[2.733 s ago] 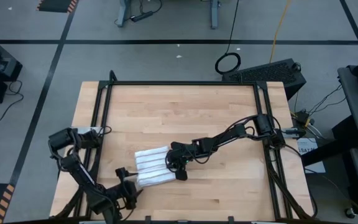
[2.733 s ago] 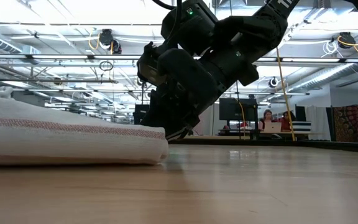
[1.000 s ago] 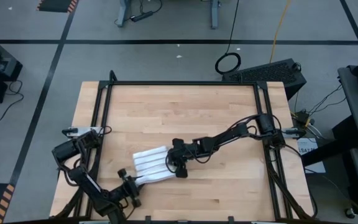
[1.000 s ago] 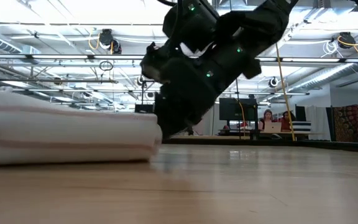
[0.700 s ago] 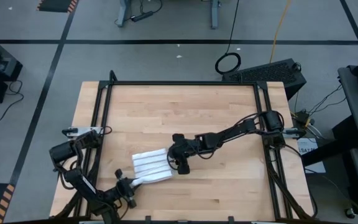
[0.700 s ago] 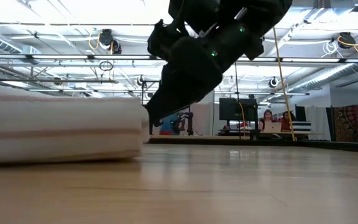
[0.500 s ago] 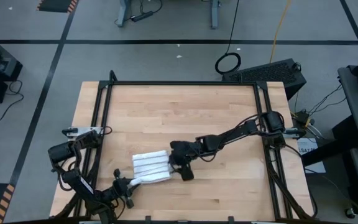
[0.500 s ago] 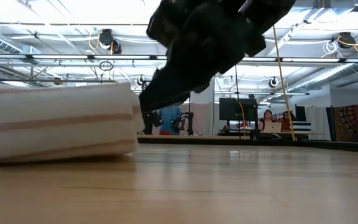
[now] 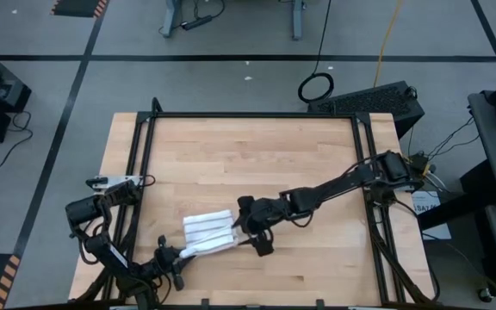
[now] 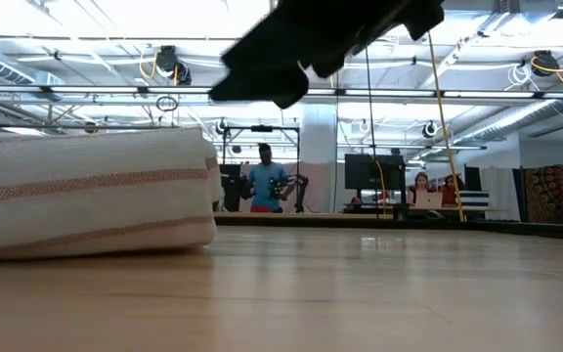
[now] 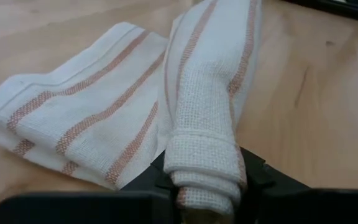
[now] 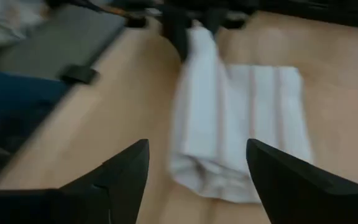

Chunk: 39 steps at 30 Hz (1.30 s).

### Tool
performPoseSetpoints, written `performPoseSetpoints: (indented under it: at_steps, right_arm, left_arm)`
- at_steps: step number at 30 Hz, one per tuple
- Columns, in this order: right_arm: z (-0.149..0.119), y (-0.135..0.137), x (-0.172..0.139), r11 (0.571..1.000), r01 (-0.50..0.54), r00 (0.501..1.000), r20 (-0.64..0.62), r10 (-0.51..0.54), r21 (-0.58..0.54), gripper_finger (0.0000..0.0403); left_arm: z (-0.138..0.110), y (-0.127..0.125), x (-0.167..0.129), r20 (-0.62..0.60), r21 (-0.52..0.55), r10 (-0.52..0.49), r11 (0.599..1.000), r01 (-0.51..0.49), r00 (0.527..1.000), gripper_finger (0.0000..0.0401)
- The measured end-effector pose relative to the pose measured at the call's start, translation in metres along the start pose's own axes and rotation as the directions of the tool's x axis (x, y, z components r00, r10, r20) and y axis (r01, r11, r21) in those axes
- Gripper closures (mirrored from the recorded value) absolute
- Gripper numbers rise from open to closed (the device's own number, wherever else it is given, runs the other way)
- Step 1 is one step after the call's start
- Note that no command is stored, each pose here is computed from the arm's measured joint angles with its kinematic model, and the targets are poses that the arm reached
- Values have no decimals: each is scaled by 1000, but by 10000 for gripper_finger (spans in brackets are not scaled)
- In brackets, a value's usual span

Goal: Roll towel
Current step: Roll the white towel

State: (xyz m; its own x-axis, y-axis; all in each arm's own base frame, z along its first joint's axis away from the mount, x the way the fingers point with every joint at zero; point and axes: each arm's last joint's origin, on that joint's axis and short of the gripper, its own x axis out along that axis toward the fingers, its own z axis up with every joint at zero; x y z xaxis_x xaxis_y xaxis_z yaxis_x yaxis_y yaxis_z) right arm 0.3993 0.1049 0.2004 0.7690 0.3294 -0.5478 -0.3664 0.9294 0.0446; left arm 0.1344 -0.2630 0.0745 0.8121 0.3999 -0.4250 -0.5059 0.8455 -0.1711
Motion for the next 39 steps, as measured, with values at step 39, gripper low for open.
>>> performPoseSetpoints:
  at_steps: [39]
  right_arm:
    - [-66, 50, -39, 993, 117, 953, -277, -122, -34, 142]
  left_arm:
    - [72, -30, 65, -177, 121, 10, 993, 12, 984, 315]
